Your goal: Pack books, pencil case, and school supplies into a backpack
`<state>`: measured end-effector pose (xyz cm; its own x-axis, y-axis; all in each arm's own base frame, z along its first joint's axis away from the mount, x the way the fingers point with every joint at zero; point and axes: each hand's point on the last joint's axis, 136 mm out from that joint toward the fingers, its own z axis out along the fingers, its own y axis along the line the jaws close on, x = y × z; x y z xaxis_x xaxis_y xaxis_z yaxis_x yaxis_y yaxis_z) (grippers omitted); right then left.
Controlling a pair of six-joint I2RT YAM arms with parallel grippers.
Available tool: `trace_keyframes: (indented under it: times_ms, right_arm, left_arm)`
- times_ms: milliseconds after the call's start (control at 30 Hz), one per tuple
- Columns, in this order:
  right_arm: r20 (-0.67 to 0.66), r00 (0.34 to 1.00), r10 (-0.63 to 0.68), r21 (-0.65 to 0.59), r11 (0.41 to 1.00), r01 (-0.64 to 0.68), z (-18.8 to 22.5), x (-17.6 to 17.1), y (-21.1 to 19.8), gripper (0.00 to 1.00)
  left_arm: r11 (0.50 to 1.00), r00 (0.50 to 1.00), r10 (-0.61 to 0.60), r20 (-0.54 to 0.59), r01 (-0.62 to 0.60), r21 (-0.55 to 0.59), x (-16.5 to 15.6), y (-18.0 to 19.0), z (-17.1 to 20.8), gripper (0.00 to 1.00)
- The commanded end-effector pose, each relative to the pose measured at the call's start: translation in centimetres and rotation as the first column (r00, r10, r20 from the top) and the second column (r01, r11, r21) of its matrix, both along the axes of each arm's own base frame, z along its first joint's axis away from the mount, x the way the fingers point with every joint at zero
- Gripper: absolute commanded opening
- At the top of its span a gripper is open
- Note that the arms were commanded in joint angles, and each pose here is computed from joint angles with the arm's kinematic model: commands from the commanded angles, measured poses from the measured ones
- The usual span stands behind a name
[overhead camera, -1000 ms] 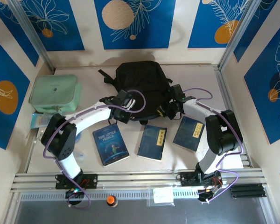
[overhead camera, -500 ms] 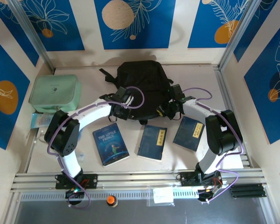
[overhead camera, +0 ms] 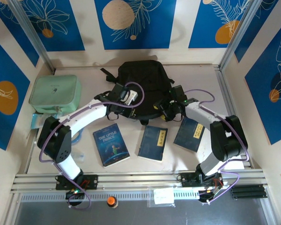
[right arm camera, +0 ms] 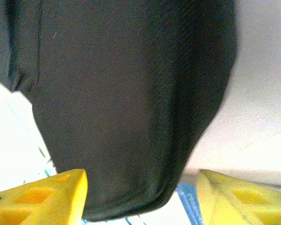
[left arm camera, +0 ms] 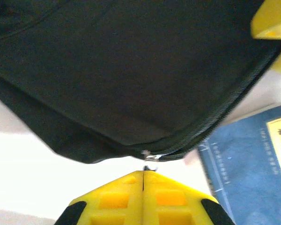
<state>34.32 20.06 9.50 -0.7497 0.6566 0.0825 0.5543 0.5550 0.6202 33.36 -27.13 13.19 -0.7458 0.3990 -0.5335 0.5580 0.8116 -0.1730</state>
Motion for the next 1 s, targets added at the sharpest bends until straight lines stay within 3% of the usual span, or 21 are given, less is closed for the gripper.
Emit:
trace_keyframes:
  times_ms: [0,333,400,467,533,567,733,967]
  right_arm:
    - [-0.036,0.999,-0.014,0.072,0.997,0.016,1.2,-1.5,2.1,0.67]
    - [-0.101,0.992,-0.076,0.051,0.995,0.082,-1.4,-0.4,3.4,0.69]
    - [-0.095,0.993,-0.065,0.046,0.997,0.07,-1.5,0.2,3.8,0.61]
    - [-0.079,0.995,-0.055,0.039,0.998,0.058,-1.5,0.6,3.9,0.42]
    - [-0.048,0.998,-0.052,0.018,0.998,0.053,-1.1,0.9,3.6,0.16]
    - [-0.034,0.998,-0.055,0.01,0.998,0.055,-0.8,1.0,3.4,0.11]
    - [0.019,0.998,-0.06,-0.042,0.997,0.06,0.6,0.7,2.0,0.06]
    - [0.035,0.998,-0.049,-0.027,0.998,0.05,2.1,-0.1,1.7,0.05]
  left_arm:
    - [0.995,0.999,-0.05,-0.005,0.049,-0.087,-0.9,-2.2,1.7,0.0]
    - [0.999,1.0,-0.028,-0.004,0.028,-0.045,-1.3,-1.1,0.8,0.0]
    - [0.999,1.0,-0.018,-0.005,0.018,-0.028,-1.3,-0.7,0.5,0.0]
    - [1.0,1.0,-0.002,0.001,0.002,0.003,-1.2,-0.1,0.2,0.0]
    - [0.999,1.0,0.01,0.008,-0.01,0.051,-1.3,1.1,-0.1,0.0]
    - [0.997,1.0,0.02,0.014,-0.021,0.078,-1.3,1.9,-0.3,0.0]
    - [0.981,0.993,0.116,0.038,-0.121,0.153,-1.1,6.3,-1.4,0.0]
    - [0.965,0.985,0.172,0.023,-0.173,0.195,0.3,7.9,-3.3,0.0]
